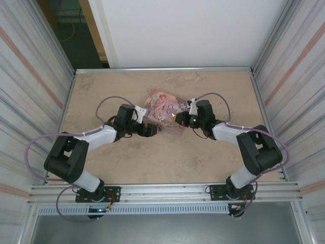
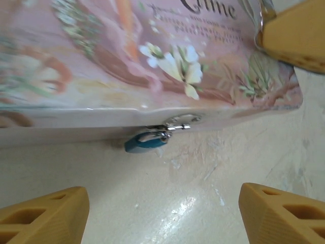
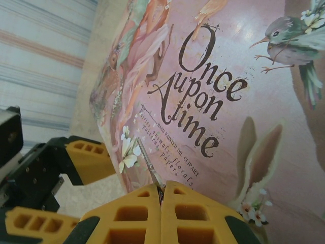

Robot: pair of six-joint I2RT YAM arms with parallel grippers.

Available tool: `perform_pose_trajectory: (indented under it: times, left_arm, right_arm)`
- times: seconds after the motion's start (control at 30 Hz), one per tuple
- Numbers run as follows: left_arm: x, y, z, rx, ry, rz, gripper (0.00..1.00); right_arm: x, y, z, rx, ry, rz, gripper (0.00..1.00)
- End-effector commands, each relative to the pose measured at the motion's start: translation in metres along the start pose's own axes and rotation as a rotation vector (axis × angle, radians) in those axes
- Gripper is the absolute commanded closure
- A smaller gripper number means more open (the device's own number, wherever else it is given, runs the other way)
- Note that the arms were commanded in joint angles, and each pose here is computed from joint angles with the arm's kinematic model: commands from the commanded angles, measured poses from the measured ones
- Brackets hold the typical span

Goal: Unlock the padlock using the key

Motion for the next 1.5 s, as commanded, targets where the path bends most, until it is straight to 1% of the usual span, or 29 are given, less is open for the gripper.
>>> perform_pose_trajectory:
  times: [0.0,0.23,0.33,0.8,1.23,1.47]
  left_arm:
    - [-0.01,0.003,0.005,-0.057,0.042,0.02,0.23]
    - [-0.033,0.005,-0.002,-0.099,0.03,0.059,0.3]
    - [-0.04,0.006,-0.004,-0.111,0.036,0.074,0.3]
    - [-0.059,0.007,0.0,-0.111,0.08,0.124,0.4]
    - [-0.066,0.016,0.007,-0.112,0.148,0.113,0.46]
    - [-0.067,0.023,0.007,-0.109,0.158,0.096,0.54]
  right_arm:
    - [-0.005,-0.001,-0.011,-0.008,-0.044,0.012,1.0]
    - [-0.004,-0.001,-0.011,-0.005,-0.047,0.013,1.0]
    - [-0.003,-0.001,-0.01,-0.004,-0.046,0.013,1.0]
    - [-0.004,-0.002,-0.01,-0.002,-0.046,0.013,1.0]
    - [-0.005,-0.003,-0.009,-0.001,-0.044,0.016,1.0]
    - [-0.005,-0.003,-0.006,0.004,-0.039,0.016,1.0]
Point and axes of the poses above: each hand's point on the last joint's axis, 136 mm out from that joint toward the fingers, its own x axis back along the fingers, its own z axis along the line the jaws close on, y = z × x, the point moved 1 cm from there along x, back along the fingers, and after that the axes turned 3 degrees about x, right-handed, at the moved point
